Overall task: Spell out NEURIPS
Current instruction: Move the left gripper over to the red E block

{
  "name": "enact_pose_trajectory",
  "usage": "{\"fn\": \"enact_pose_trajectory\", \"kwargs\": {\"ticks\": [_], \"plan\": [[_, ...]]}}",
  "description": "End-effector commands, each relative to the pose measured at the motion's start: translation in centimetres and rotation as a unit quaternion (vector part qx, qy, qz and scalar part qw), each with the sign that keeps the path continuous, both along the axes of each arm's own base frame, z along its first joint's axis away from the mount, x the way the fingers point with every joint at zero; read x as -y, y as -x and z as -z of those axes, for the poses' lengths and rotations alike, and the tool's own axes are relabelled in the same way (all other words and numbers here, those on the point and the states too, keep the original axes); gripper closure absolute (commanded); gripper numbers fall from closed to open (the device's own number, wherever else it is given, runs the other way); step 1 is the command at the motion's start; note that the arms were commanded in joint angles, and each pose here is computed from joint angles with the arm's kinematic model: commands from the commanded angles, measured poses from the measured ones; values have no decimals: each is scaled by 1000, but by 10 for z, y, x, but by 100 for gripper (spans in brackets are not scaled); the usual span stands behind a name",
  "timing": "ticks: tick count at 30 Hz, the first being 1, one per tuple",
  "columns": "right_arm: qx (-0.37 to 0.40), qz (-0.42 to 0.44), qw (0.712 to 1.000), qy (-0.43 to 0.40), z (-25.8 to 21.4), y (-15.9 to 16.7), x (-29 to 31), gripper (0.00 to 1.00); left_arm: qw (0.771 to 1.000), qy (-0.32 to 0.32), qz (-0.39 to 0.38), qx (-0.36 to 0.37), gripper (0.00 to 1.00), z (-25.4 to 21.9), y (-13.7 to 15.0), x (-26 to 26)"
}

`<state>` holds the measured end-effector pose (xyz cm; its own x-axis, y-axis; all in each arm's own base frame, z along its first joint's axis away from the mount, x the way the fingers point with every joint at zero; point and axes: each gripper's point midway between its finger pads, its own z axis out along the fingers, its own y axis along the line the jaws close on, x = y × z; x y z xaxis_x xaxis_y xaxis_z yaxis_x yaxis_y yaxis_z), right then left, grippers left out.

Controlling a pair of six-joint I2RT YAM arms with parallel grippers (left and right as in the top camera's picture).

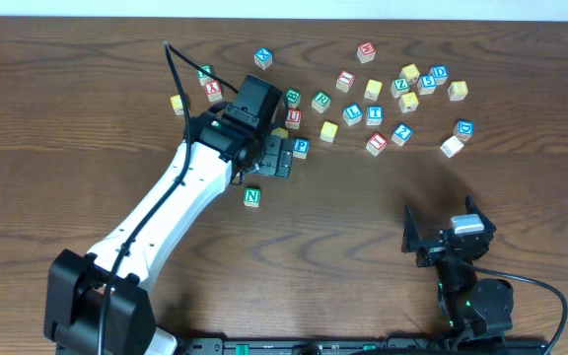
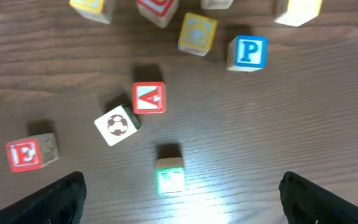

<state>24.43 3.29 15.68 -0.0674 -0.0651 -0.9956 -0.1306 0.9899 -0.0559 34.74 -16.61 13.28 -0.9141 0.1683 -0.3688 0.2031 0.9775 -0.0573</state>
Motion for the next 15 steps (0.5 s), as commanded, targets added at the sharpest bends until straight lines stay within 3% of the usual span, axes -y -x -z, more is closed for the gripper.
{"fn": "enact_pose_trajectory", "kwargs": {"ticks": [1,15], "plan": [[-1,9,1000,-6,0,0,3,1,1000,-21,0,14,2,-7,-11,-19],[-1,9,1000,-6,0,0,3,1,991,-57,-110,-48,2,3,-11,-156]]}}
